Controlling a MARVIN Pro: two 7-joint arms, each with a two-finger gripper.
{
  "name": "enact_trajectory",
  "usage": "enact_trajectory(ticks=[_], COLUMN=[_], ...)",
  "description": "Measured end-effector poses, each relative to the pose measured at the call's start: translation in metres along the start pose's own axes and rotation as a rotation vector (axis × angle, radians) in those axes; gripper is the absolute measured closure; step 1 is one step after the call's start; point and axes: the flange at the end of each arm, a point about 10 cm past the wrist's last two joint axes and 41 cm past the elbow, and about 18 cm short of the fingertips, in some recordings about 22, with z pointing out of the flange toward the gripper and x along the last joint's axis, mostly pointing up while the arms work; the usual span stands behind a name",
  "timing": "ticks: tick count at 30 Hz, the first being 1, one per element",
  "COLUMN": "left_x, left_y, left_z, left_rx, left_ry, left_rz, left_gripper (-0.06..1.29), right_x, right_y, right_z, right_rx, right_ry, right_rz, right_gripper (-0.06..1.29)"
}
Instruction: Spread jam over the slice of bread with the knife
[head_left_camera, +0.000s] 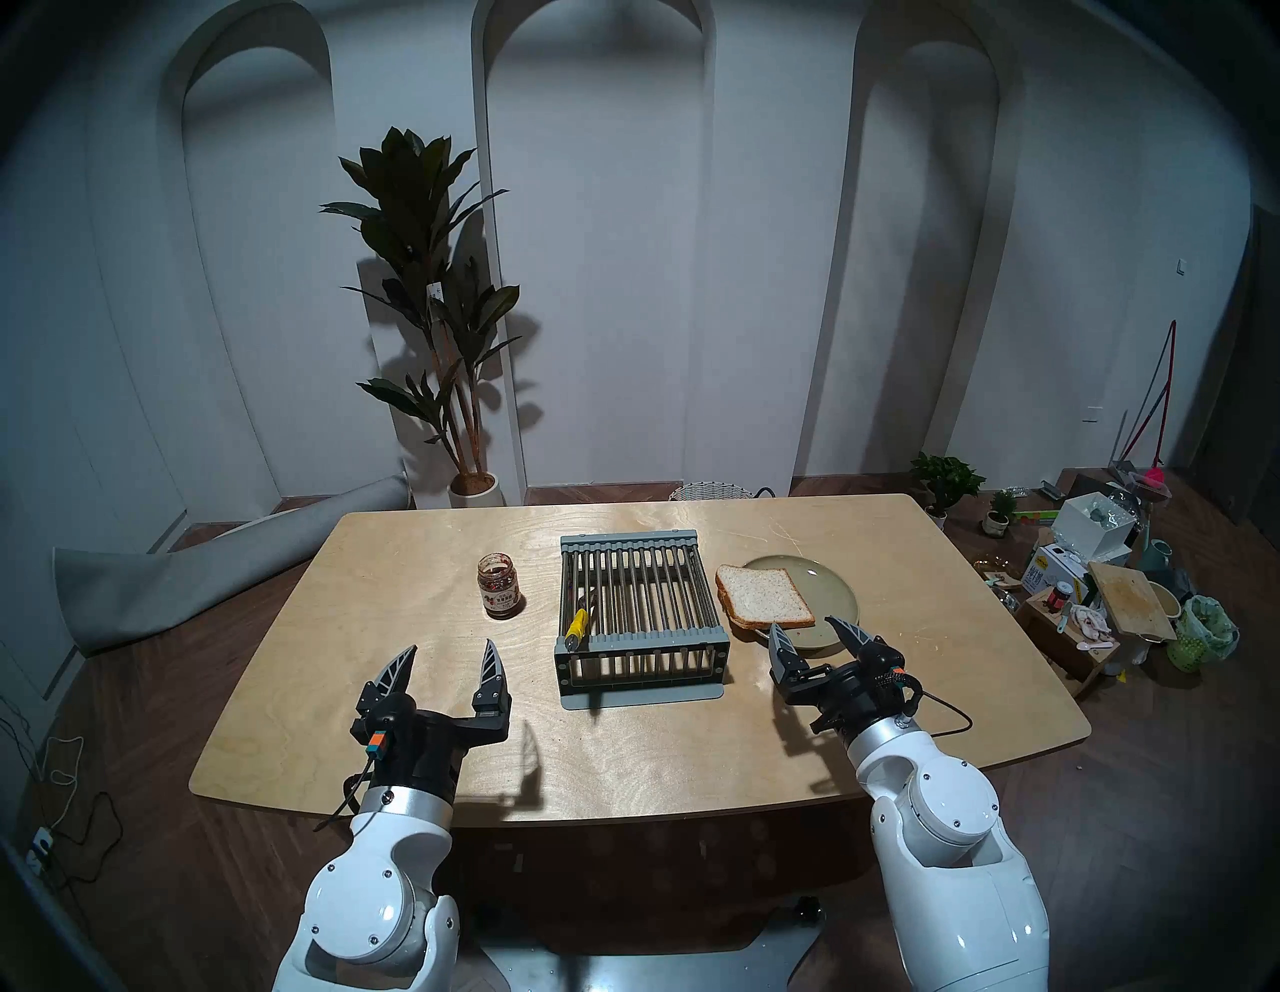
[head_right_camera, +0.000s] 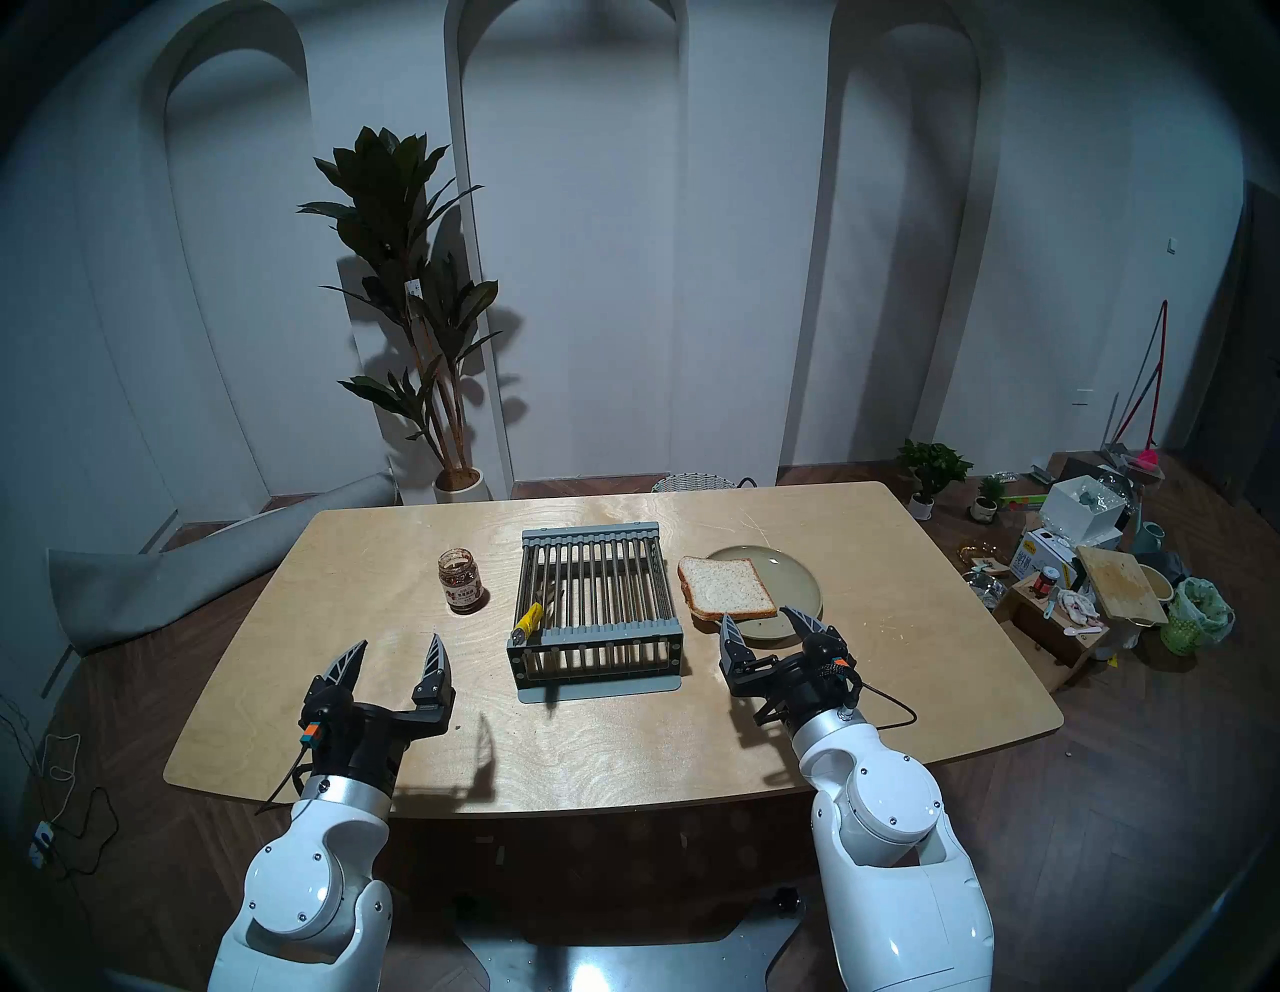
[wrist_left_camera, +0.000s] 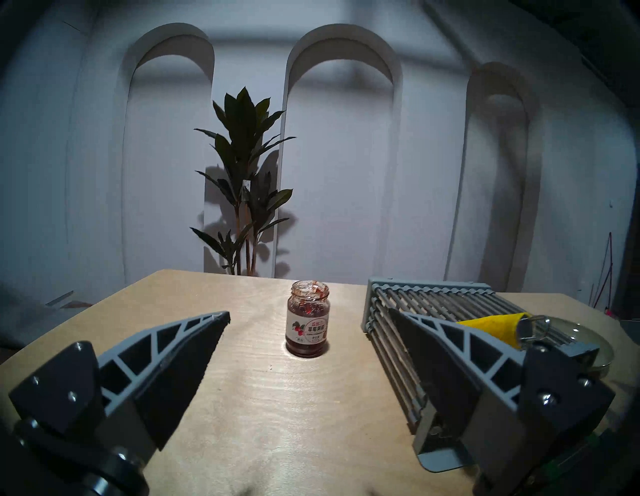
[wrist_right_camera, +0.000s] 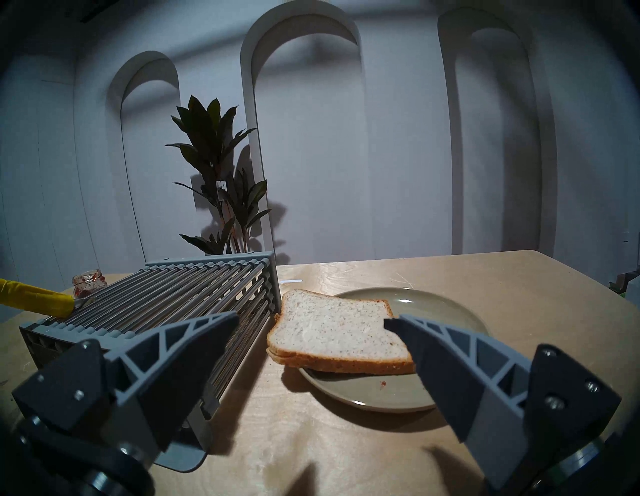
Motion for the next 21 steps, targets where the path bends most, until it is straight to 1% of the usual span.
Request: enact_trajectory(ticks=[5, 8, 11, 14, 18, 21], left_x=[-0.001, -0.006, -0.013, -0.016, -0.016, -0.012], left_y=[0.006, 0.009, 0.015, 0.022, 0.029, 0.036], left_z=[-0.001, 0.001, 0.007, 0.012, 0.017, 0.019], left_rx=[-0.031, -0.045, -0.068, -0.094, -0.127, -0.164], left_ry=[0.061, 0.083, 0.102, 0.117, 0.144, 0.179], left_rz=[0.007, 0.008, 0.009, 0.009, 0.008, 0.004], left_gripper=[-0.02, -0.02, -0.02, -0.02, -0.02, -0.02], right_x=[0.003, 0.004, 0.005, 0.006, 0.006, 0.005], right_y=[0.006, 0.008, 0.011, 0.013, 0.016, 0.019], right_z=[0.002, 0.003, 0.003, 0.003, 0.003, 0.003], right_rx=[-0.001, -0.003, -0.009, -0.014, -0.028, -0.044], right_ry=[0.016, 0.021, 0.027, 0.03, 0.033, 0.034], right_rz=[0.003, 0.003, 0.002, 0.001, 0.001, 0.002], right_gripper=[0.0, 0.0, 0.0, 0.0, 0.0, 0.0])
